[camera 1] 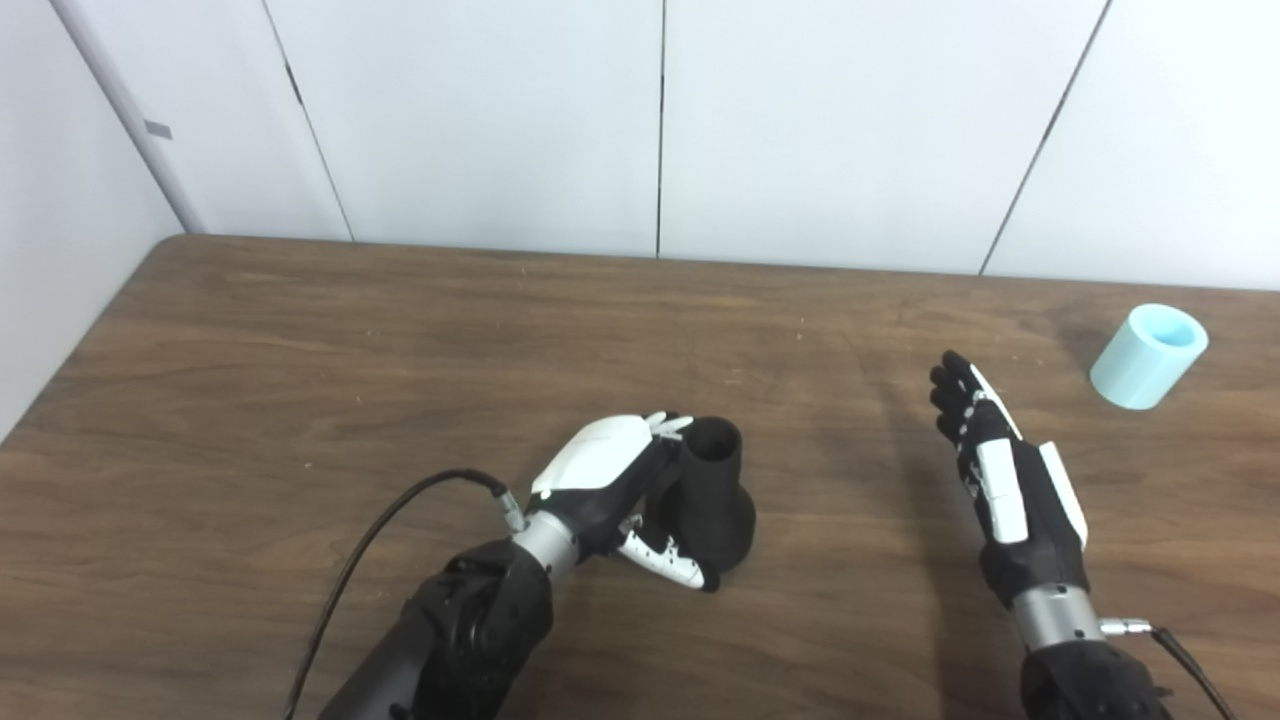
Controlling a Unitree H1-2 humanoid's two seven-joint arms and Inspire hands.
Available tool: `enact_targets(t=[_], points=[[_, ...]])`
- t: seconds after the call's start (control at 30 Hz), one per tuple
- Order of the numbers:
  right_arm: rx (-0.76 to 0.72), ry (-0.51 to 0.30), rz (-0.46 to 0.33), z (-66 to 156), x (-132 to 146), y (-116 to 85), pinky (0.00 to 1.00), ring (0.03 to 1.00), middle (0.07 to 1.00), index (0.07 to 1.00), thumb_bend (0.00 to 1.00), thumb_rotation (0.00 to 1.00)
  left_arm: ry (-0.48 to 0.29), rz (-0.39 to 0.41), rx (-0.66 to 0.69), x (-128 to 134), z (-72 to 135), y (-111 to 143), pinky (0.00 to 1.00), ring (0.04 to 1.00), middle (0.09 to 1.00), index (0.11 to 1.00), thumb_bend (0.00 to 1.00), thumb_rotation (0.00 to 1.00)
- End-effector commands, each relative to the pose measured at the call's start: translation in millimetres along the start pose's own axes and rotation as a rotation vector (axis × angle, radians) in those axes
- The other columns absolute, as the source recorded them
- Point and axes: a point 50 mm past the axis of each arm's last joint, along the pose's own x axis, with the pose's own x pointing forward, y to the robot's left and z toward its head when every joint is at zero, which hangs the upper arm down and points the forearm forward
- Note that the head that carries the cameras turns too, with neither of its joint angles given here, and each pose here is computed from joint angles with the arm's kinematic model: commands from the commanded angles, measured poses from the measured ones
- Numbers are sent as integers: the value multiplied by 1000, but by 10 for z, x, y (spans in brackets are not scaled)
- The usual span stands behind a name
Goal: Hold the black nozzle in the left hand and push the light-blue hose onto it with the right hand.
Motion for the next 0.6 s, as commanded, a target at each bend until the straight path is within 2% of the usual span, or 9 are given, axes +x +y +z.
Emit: enact_targets(t=[0.0, 0.23, 0.57], points=[[-8, -83, -3, 185, 45, -9, 960, 956, 937, 945, 554, 1000, 38, -215, -3, -105, -96, -521, 1000, 1000, 935, 482, 525, 51], [-10, -82, 1, 215, 60, -13, 957, 952, 935, 945, 537, 1000, 39, -252, -22, -132, -119, -634, 1000, 1000, 930, 481, 525, 52], [-18, -91, 6, 271, 69, -36, 963, 947, 934, 945, 532, 1000, 50, -261, -46, -116, -127, -726, 1000, 1000, 919, 482, 525, 51]])
